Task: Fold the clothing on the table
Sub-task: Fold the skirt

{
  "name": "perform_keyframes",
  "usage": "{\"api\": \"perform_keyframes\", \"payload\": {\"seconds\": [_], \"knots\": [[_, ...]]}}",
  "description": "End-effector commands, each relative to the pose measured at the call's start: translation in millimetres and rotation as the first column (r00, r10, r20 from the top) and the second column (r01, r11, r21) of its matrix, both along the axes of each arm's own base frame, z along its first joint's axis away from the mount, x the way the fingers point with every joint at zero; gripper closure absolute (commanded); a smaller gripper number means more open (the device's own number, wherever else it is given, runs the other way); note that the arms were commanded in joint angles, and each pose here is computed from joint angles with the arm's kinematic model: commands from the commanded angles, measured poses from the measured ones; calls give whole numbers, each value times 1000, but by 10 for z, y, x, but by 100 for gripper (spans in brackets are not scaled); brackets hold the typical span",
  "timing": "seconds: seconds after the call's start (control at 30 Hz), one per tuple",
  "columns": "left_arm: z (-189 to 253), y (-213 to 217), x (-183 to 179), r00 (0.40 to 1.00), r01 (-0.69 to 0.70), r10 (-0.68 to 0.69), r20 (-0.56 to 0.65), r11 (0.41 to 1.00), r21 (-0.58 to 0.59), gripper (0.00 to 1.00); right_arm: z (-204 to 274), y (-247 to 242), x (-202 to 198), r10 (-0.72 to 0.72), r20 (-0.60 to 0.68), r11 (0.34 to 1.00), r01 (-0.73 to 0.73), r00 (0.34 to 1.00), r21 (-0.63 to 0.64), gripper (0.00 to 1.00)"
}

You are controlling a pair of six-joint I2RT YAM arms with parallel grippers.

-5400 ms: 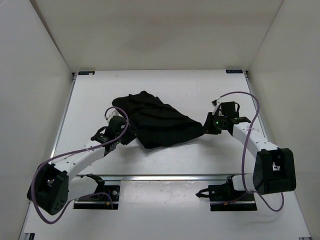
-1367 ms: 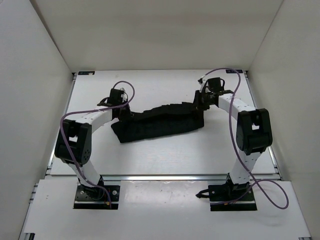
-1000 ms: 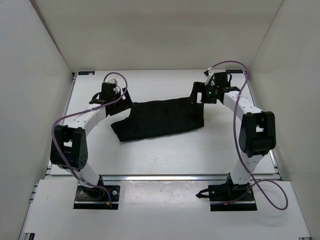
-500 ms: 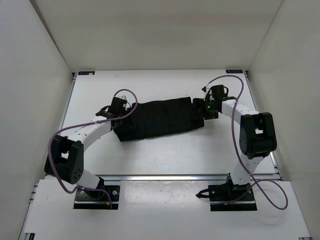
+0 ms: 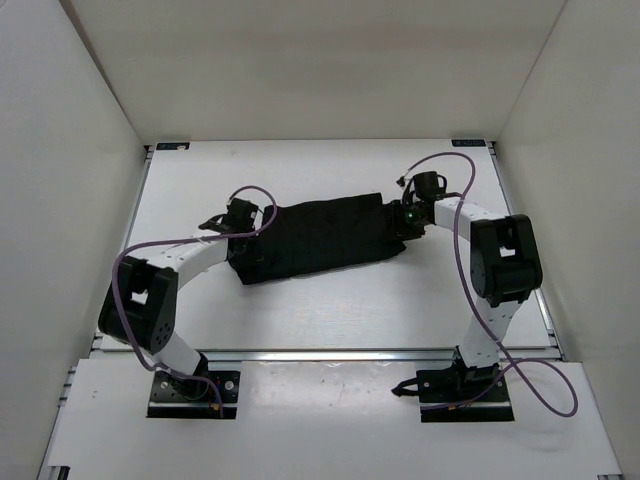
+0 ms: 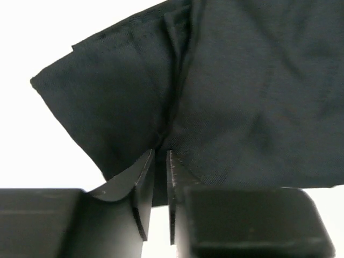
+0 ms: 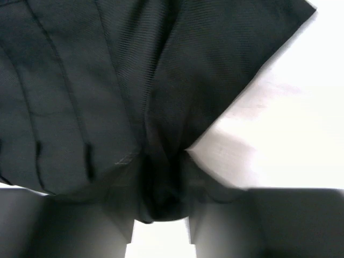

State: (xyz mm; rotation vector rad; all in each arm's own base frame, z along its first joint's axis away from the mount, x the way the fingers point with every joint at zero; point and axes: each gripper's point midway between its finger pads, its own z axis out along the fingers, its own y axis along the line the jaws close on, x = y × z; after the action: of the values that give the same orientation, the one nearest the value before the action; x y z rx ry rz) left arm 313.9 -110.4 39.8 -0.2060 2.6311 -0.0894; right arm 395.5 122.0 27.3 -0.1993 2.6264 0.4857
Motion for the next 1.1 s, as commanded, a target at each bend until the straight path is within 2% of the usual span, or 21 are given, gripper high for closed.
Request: {"api": "perform_keyframes", "payload": {"seconds": [0.0,0.1,0.27,0.37,0.53,0.63,0.83,1.0,1.07], "knots": [[-59,-48,41,1000,15,-15,-3,1000,-8,79,-14,67,88,3,13,1000,-3,1000,4,80],[-122,-136,85,999,41,-41,-14,999,-18,84,74,-9,128,-32,47,999,32,998,16,95],[-270,-365,200,994,104,-106,-40,994,-45,85,427,-204,274,-58,133,998,56,989,21,98],[-212,-705,403,982,189,-191,-12,979,-76,84,753,-170,357,-25,192,1000,27,981,-7,98],[-266,-1237,561,949,310,-315,-13,941,-139,80,1406,219,529,67,333,998,-57,941,-40,96],[-301,-1495,688,939,337,-345,-2,918,-209,78,1582,649,505,131,352,991,-135,927,-13,95],[-260,-1750,888,931,355,-364,25,887,-295,73,1501,1471,267,269,323,958,-287,907,8,95],[-287,-1717,901,938,331,-347,16,876,-350,71,1311,1820,37,336,275,935,-353,901,17,97],[-265,-1705,878,940,320,-340,17,865,-387,72,1258,1905,-16,339,260,929,-365,904,57,97]]}}
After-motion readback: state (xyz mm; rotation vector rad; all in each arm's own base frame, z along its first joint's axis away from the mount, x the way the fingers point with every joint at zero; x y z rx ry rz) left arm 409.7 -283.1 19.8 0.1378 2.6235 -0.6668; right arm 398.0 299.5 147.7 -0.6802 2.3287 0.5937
